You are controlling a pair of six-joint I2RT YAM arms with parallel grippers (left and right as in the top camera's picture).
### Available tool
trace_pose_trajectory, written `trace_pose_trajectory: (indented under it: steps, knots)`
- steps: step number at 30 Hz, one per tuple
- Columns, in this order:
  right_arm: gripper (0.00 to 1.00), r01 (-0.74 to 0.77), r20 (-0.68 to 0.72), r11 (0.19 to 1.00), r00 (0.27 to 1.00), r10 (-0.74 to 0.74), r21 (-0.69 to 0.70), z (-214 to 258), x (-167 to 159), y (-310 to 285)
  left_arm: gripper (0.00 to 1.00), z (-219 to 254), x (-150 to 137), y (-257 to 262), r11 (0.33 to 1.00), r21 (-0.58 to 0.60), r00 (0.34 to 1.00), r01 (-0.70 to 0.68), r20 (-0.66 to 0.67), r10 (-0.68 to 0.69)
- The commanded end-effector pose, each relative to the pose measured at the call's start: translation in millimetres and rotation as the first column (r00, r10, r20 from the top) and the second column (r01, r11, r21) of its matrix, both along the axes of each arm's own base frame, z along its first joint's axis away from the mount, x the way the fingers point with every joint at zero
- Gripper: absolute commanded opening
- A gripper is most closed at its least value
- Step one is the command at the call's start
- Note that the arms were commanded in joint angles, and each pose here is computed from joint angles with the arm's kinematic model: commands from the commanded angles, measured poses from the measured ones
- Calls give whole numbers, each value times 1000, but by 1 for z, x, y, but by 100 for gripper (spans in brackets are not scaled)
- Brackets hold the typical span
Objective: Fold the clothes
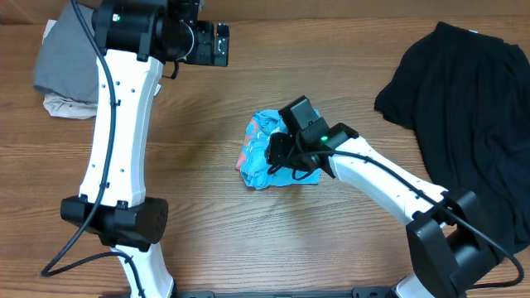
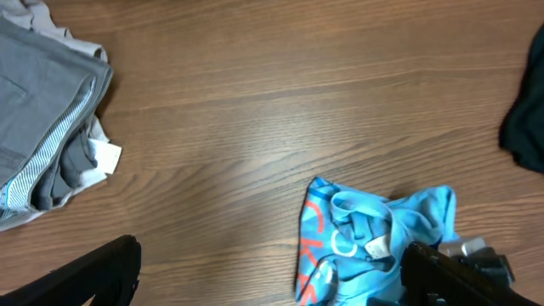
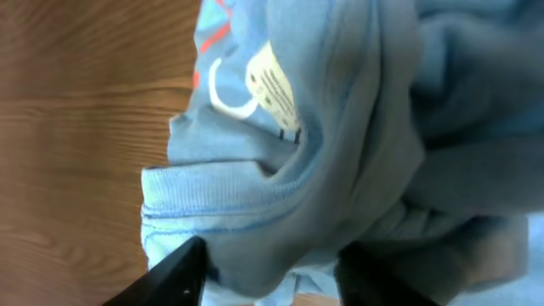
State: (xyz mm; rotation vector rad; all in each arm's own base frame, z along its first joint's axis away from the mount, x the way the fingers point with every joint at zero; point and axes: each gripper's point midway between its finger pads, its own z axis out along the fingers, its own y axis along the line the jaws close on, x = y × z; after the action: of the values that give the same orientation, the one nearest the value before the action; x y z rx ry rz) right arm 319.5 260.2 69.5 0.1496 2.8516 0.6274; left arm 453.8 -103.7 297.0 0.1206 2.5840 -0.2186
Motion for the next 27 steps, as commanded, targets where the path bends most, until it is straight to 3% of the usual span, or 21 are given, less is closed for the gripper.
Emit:
trace_pose_trajectory:
  steps: [1,3,5,11,14,16,17,19,23,27]
  knots:
    - [25,36,-27,999,999,-37,-38,1,-2,-9,100,-25,5,2,1000,26,998,-12,-65,14]
    - [11,67,-76,994,994,-74,-90,6,-6,-28,100,-33,6,2,999,32,996,-12,-88,14]
    - [4,100,-106,986,988,-115,-136,14,-7,-47,100,-39,7,2,999,36,995,-10,-103,14]
    - [4,125,-212,961,961,-180,-247,25,-21,-110,100,-49,11,6,998,65,993,-19,-116,27]
    - [4,104,-218,970,964,-152,-218,25,-19,-110,100,-49,13,9,996,84,993,-30,-109,39]
    - [16,28,-181,995,982,-45,-94,34,-11,-83,100,-49,14,14,994,105,994,-41,-101,52]
    - [29,10,-156,998,988,-18,-55,39,-8,-72,100,-48,16,16,992,115,994,-50,-94,61]
    - [42,-26,-104,1000,994,24,-16,51,-3,-53,100,-47,18,21,992,115,994,-61,-86,71]
    - [54,-69,-61,997,996,67,-43,52,-8,-30,100,-47,19,25,991,112,993,-68,-87,78]
    - [56,-105,-73,992,992,100,-67,44,-19,-17,100,-47,19,24,992,110,993,-67,-87,77]
